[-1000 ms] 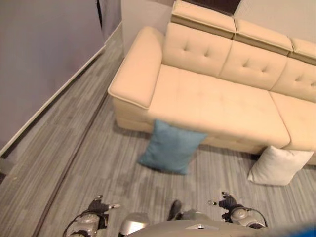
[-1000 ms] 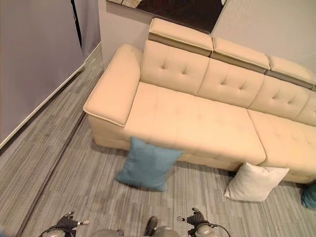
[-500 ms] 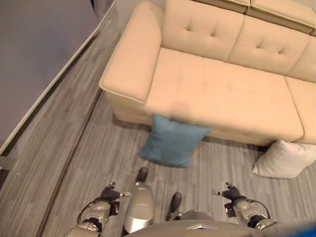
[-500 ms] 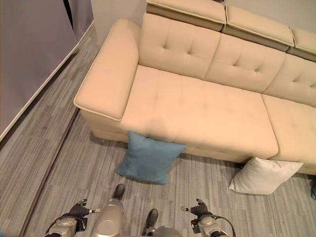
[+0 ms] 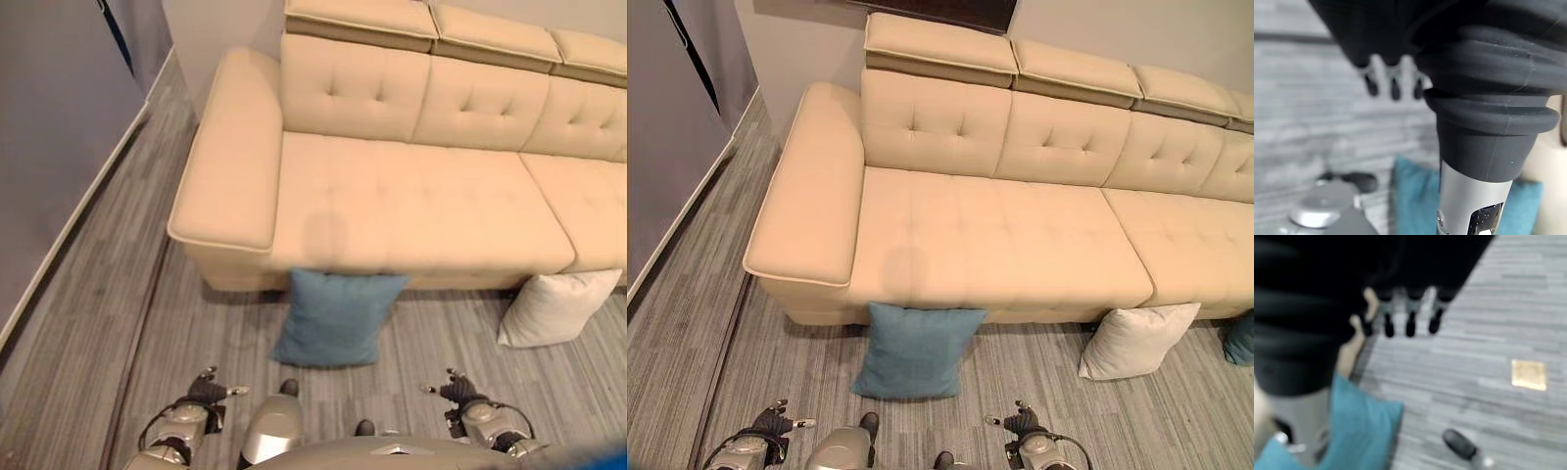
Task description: Pick up all the scattered cushions and arrange them neatly on the sofa.
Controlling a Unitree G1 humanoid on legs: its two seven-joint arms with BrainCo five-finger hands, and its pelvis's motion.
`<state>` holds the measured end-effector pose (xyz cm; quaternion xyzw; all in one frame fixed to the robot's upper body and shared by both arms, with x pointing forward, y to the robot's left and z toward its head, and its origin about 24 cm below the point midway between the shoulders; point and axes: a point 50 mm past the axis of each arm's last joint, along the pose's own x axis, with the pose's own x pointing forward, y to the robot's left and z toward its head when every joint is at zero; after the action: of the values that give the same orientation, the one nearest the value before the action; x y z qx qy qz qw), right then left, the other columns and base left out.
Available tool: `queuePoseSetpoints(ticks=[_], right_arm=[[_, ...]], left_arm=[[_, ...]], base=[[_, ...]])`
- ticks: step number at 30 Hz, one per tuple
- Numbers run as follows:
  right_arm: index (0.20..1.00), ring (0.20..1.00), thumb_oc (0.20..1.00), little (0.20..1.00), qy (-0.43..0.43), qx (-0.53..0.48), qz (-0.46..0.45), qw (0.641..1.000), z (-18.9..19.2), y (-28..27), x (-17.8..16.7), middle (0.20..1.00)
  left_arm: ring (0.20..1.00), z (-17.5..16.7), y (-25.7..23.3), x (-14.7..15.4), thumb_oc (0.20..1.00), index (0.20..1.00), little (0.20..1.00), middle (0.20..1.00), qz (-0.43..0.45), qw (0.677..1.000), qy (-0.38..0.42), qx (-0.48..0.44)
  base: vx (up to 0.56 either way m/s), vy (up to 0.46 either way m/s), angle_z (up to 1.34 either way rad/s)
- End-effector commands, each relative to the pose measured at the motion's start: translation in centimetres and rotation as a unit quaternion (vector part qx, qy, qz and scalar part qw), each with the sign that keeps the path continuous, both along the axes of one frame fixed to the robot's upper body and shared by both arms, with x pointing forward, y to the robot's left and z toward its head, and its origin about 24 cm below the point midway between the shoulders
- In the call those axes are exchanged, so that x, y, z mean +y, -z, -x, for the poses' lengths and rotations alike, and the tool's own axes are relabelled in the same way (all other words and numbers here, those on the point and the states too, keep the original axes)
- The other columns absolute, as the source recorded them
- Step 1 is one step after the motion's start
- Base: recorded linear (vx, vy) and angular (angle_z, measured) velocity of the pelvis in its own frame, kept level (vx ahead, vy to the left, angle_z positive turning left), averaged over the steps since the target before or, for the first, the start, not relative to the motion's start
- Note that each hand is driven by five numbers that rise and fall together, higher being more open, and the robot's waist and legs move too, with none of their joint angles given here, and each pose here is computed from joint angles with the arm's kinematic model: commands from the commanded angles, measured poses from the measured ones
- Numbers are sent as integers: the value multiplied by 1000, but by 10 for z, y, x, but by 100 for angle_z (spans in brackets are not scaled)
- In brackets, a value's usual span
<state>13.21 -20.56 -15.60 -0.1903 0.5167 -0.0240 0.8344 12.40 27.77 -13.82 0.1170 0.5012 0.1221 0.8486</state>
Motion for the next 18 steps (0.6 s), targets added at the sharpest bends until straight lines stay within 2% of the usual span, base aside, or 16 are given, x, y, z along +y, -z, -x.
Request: queuePoseSetpoints(ticks=[1,6,18], right_arm=[[1000,1000,1000,1000,-24,-4,25,999,1,-3,-14,1000],[1000,1000,1000,1000,-19,-17,21,999,-6,-6,-12,1000],[1000,1000,1000,1000,15,-54,21,998,-20,-13,-19,1000]], left_arm=[[1000,16,5,0,1000,1000,1000,1000,-3,1000,16,24],[1000,7,1,3,1000,1000,1000,1000,-15,1000,20,12],[1000,-13,-1,-9,1000,1000,1000,1000,-2,1000,22,-14]], base=[[-33,153,-17],[7,23,10],[95,-85,59]])
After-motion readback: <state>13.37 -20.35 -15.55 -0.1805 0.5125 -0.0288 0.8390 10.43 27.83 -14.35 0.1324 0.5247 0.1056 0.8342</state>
